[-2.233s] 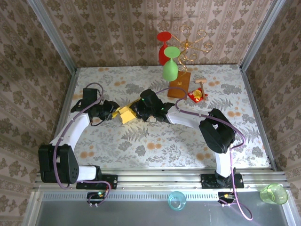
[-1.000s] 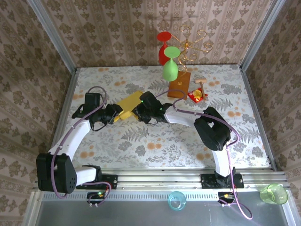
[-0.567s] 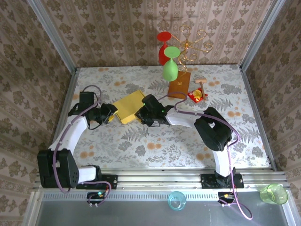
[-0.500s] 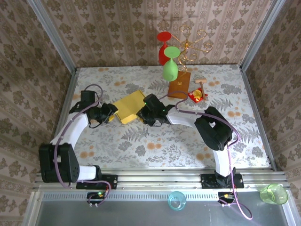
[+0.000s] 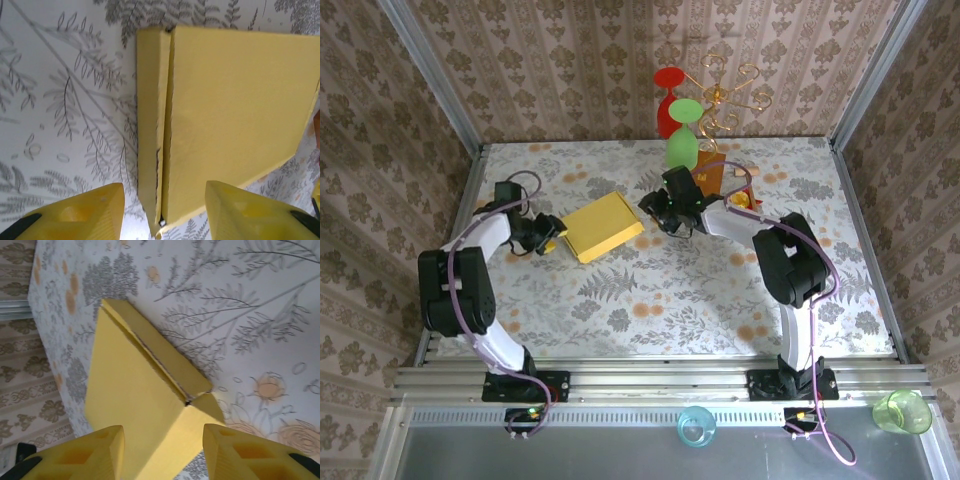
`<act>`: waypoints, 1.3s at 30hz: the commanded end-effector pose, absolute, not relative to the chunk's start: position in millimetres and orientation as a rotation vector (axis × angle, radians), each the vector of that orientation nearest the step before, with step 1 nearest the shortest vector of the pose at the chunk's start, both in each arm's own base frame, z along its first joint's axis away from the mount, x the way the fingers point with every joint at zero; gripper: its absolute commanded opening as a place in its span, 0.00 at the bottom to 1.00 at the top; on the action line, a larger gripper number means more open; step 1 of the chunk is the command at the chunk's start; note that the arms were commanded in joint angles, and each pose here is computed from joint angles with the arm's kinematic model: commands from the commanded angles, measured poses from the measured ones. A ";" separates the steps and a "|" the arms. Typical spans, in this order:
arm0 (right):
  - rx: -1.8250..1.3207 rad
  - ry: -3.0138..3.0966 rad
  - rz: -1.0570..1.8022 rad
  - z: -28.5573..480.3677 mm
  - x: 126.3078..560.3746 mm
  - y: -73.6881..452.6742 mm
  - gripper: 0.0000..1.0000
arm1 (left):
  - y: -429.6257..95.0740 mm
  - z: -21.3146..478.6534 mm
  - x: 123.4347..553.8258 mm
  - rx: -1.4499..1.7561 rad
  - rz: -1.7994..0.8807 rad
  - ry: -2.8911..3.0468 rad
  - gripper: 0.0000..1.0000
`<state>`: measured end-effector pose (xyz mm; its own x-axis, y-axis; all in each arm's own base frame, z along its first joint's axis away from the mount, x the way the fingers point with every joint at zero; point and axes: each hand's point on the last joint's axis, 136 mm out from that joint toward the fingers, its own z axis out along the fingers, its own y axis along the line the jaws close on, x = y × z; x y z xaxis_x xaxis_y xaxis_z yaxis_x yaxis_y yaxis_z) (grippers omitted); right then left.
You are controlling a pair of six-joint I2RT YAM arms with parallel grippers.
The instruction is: Fold the paper box
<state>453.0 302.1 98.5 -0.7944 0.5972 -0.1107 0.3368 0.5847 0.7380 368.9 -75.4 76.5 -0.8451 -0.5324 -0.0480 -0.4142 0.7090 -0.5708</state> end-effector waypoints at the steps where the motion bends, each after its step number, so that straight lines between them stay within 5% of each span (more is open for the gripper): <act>1: 0.807 2.505 1.098 96.4 444.6 319.1 0.44 | -57.5 76.2 376.5 -0.750 -0.751 2.720 0.47; 20: 1.000 2.543 1.085 66.3 430.4 332.0 0.38 | -29.9 54.4 462.6 -0.618 -0.614 2.823 0.42; 39: 1.006 2.548 1.091 55.4 448.1 325.3 0.39 | -76.0 33.7 452.7 -0.450 -0.669 2.941 0.41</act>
